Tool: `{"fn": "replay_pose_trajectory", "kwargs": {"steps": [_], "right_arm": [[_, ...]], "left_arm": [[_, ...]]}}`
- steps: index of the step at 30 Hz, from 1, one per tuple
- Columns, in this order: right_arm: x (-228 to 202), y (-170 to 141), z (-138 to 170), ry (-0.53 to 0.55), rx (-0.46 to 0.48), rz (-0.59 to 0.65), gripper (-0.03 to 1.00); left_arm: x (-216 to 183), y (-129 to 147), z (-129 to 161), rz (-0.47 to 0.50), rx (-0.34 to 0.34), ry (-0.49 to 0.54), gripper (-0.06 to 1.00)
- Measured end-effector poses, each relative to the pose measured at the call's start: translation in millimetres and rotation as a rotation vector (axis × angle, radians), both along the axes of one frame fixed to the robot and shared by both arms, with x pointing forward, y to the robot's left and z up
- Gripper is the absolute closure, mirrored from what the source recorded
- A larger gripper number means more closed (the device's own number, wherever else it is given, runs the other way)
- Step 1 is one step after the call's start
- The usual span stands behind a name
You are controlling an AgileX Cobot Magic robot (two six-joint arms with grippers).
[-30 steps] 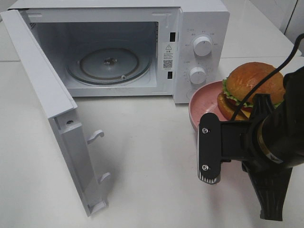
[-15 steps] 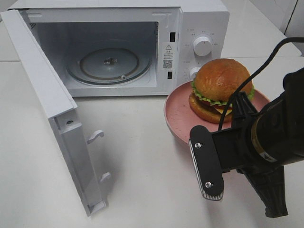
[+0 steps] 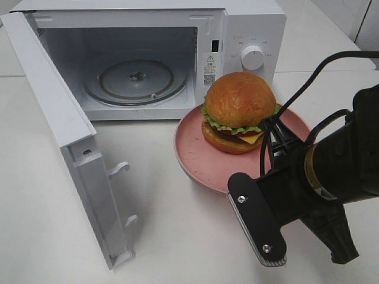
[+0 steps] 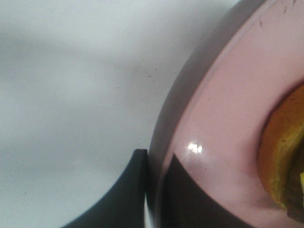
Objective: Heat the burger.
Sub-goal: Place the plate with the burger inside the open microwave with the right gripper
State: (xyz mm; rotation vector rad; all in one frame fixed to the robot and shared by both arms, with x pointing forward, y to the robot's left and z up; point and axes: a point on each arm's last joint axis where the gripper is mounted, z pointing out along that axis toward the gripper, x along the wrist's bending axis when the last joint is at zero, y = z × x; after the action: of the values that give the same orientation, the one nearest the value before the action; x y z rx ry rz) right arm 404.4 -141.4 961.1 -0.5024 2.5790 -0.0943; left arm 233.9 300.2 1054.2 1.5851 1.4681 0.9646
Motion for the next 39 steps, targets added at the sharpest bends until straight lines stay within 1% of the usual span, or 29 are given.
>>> {"fn": "replay_pose_trajectory", "kwargs": {"steps": [1,9,16,21,25,28,31,36,39], "right_arm": [[0,1,0,-0.002,-0.003,0.025,0.89],[1,5,1,-0.018,0.019,0.076,0.89],[1,7,1,-0.022,0.036,0.087,0.89],[1,7,1,-0.019,0.017,0.123,0.89],[0,7,0,-0.01,-0.013,0.183,0.89],[0,6,0,-0.007,-0.019,0.189,0.89],[5,2,0,0.008,-0.013,0.19,0.89],[12,-9,-2,0.047,-0.031,0.2,0.89],[15,-12,-3,0.072,-0.016,0.216,0.89]], "left_arm": [[0,0,0,0.0,0.0,0.0,-0.03],[0,0,0,0.0,0.0,0.0,-0.03],[0,0,0,0.0,0.0,0.0,-0.03],[0,0,0,0.0,0.0,0.0,-0.03],[0,0,0,0.0,0.0,0.0,-0.03],[0,0,0,0.0,0.0,0.0,-0.03],[0,0,0,0.0,0.0,0.0,-0.03],[0,0,0,0.0,0.0,0.0,-0.03],[0,0,0,0.0,0.0,0.0,-0.03]]}}
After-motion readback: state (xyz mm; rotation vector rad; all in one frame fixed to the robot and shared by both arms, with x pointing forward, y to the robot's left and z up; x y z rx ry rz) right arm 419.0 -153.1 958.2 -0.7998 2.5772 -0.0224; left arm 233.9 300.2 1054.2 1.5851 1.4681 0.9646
